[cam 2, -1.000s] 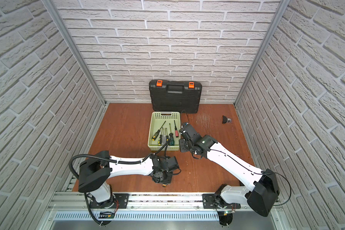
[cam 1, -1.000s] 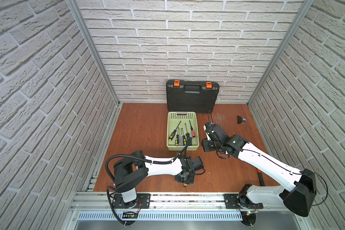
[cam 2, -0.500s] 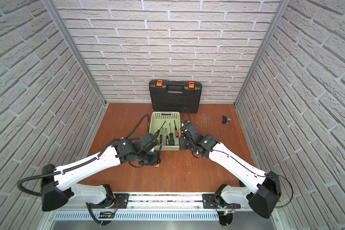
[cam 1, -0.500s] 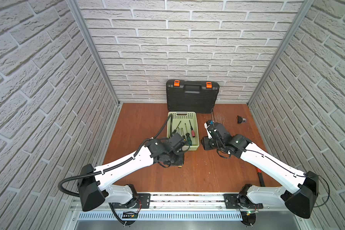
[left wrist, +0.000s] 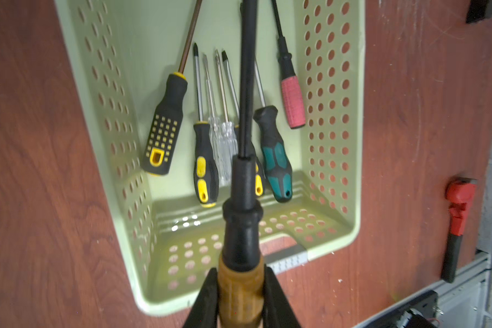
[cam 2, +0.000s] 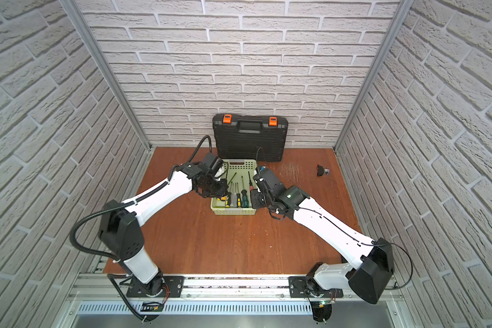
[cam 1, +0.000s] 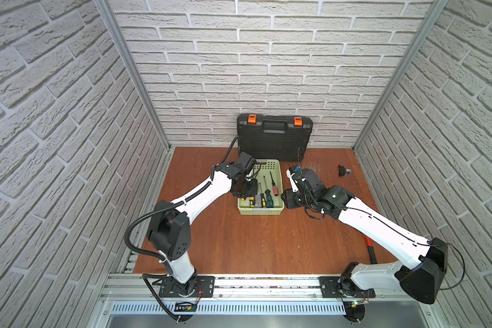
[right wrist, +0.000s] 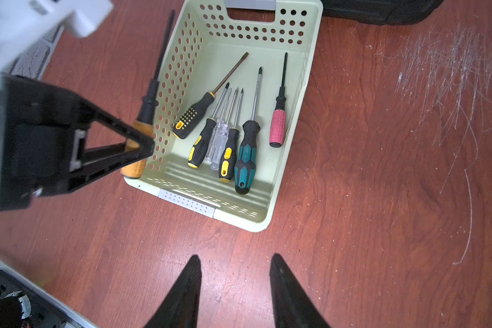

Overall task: Put the screwdriver in the bin
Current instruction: Place the screwdriver in the bin, then reset both arms

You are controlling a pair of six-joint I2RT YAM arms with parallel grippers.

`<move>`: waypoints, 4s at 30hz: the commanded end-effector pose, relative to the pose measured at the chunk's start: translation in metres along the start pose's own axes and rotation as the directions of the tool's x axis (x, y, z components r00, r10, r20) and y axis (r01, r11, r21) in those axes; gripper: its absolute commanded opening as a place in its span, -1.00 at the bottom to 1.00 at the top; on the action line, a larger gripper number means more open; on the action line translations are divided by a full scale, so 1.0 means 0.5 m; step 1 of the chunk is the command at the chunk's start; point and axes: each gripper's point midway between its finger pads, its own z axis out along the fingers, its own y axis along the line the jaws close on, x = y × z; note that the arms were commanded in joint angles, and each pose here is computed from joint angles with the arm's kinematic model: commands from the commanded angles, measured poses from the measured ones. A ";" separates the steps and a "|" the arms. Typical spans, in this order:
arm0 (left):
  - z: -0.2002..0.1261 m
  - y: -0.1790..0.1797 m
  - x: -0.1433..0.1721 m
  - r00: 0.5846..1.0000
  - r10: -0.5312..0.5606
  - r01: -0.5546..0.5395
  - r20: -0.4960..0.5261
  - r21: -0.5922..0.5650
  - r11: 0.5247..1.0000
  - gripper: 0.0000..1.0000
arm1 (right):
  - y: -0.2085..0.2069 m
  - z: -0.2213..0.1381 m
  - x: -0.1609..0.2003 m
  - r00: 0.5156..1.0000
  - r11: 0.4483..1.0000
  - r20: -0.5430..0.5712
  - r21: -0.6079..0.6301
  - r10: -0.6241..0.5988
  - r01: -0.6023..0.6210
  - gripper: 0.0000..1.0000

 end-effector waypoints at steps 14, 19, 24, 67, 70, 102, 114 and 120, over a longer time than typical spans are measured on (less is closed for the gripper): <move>0.148 0.058 -0.022 0.991 0.021 -0.031 -0.133 -0.075 0.997 -0.84 | 0.004 0.031 0.003 0.999 0.999 -0.023 0.006 -0.034 0.034 -0.16; 0.169 0.072 -0.007 0.987 0.007 -0.022 -0.162 -0.096 0.995 -0.84 | 0.009 0.045 0.012 0.998 0.999 -0.045 -0.005 -0.034 0.034 -0.16; 0.181 0.091 0.001 0.985 0.009 -0.034 -0.175 -0.136 0.990 -0.82 | 0.010 0.054 0.021 0.998 1.000 -0.059 -0.011 -0.028 0.028 -0.16; 0.002 0.039 -0.042 0.999 0.018 -0.016 0.029 -0.064 0.998 0.01 | 0.016 0.040 -0.003 0.999 0.999 -0.026 -0.014 -0.031 0.030 -0.16; -0.042 0.035 -0.045 0.997 0.020 -0.016 0.081 -0.048 0.999 0.03 | 0.009 0.026 -0.011 0.999 0.999 0.000 0.000 -0.038 0.038 -0.16; -0.223 0.523 -0.005 0.694 0.257 0.206 0.673 -0.527 0.825 0.96 | -0.367 -0.079 -0.064 0.827 0.882 0.508 0.470 -0.241 -0.032 0.98; -0.147 0.614 -0.002 0.635 0.273 0.238 0.723 -0.519 0.821 0.96 | -0.456 0.080 0.004 0.837 0.918 0.533 0.382 -0.124 -0.108 0.99; -0.135 0.623 -0.042 0.561 0.237 0.243 0.793 -0.431 0.869 0.96 | -0.459 0.150 0.018 0.843 0.936 0.523 0.344 -0.125 -0.075 0.98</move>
